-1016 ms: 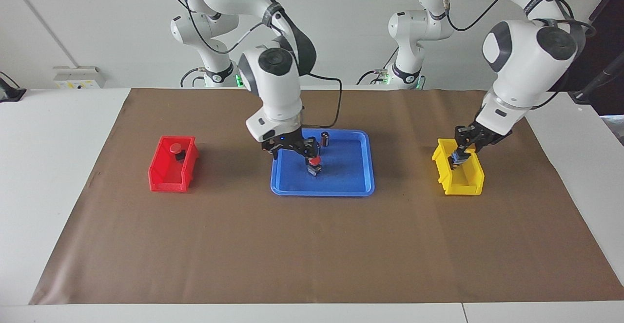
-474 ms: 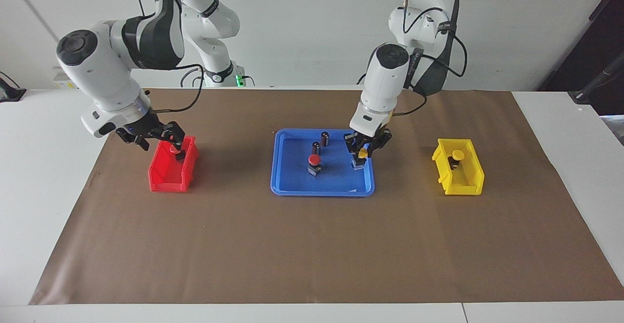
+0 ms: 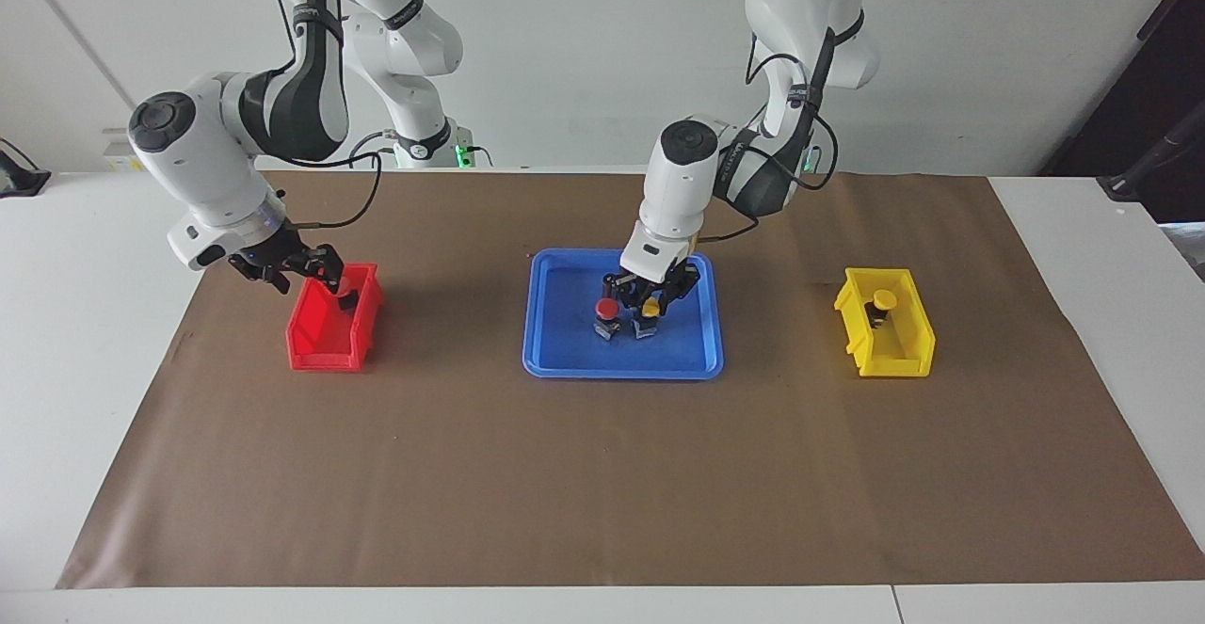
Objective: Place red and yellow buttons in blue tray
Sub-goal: 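Place the yellow button in the tray while the right gripper grasps another red button, then return the left gripper to the yellow holder while the right gripper lifts the red button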
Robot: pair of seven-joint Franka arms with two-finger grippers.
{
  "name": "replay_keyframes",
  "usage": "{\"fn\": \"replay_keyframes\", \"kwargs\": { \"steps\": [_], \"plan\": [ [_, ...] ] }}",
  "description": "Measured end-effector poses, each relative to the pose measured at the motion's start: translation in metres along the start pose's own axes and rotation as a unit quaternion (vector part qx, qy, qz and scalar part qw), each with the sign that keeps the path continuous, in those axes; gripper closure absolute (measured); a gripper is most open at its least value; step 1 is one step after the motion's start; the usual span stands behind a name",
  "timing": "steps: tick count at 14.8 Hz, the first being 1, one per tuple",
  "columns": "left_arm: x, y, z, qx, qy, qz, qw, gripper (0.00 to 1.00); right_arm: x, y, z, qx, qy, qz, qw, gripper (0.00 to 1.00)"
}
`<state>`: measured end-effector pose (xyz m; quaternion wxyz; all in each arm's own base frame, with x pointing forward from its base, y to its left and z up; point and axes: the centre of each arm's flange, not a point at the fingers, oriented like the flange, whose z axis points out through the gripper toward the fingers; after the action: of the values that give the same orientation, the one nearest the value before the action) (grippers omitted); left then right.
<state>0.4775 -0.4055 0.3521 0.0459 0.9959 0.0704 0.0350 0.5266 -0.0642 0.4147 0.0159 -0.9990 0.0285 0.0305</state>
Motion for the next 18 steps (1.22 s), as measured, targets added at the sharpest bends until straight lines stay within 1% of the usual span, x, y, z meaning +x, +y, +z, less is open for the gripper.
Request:
{"fn": "replay_keyframes", "kwargs": {
  "steps": [1,2,4,6,7,8,9,12,13,14,16,18],
  "plan": [
    [0.002,0.0,-0.002,-0.001,0.002,-0.001,1.0,0.57,-0.008,0.0,0.009,0.0,0.003,0.0,1.0,0.22],
    [0.003,0.0,-0.004,-0.001,0.002,-0.002,1.0,0.49,-0.015,0.0,0.017,-0.001,0.003,-0.002,1.0,0.22],
    [0.006,0.0,-0.009,0.007,-0.005,-0.003,1.0,0.3,-0.027,0.0,0.028,0.0,0.0,-0.003,1.0,0.26],
    [0.013,-0.001,-0.028,0.02,-0.014,-0.001,1.0,0.07,-0.033,0.0,0.032,0.0,-0.003,-0.004,1.0,0.27],
    [0.017,-0.005,-0.041,0.024,-0.016,0.0,1.0,0.07,-0.035,0.0,0.033,0.0,-0.003,-0.006,1.0,0.28],
    [0.024,-0.013,-0.056,0.028,-0.018,0.002,0.999,0.07,-0.036,0.0,0.035,0.0,0.0,-0.013,1.0,0.32],
    [0.033,-0.026,-0.07,0.033,-0.021,0.011,0.999,0.07,-0.036,0.001,0.037,-0.001,0.005,-0.019,1.0,0.33],
    [0.062,-0.082,-0.102,0.05,-0.045,0.068,0.995,0.04,-0.038,0.004,0.043,-0.002,0.013,-0.024,1.0,0.34],
    [0.075,-0.107,-0.113,0.052,-0.05,0.084,0.994,0.04,-0.038,0.004,0.044,-0.002,0.015,-0.024,1.0,0.35],
    [0.09,-0.133,-0.123,0.052,-0.053,0.097,0.993,0.01,-0.038,0.005,0.046,-0.002,0.016,-0.025,1.0,0.36],
    [0.116,-0.194,-0.145,0.049,-0.054,0.118,0.99,0.0,-0.04,0.005,0.049,-0.002,0.014,-0.025,1.0,0.36],
    [0.134,-0.254,-0.168,0.047,-0.055,0.135,0.988,0.0,-0.04,0.005,0.051,-0.002,0.015,-0.029,0.999,0.37]
  ]
}}
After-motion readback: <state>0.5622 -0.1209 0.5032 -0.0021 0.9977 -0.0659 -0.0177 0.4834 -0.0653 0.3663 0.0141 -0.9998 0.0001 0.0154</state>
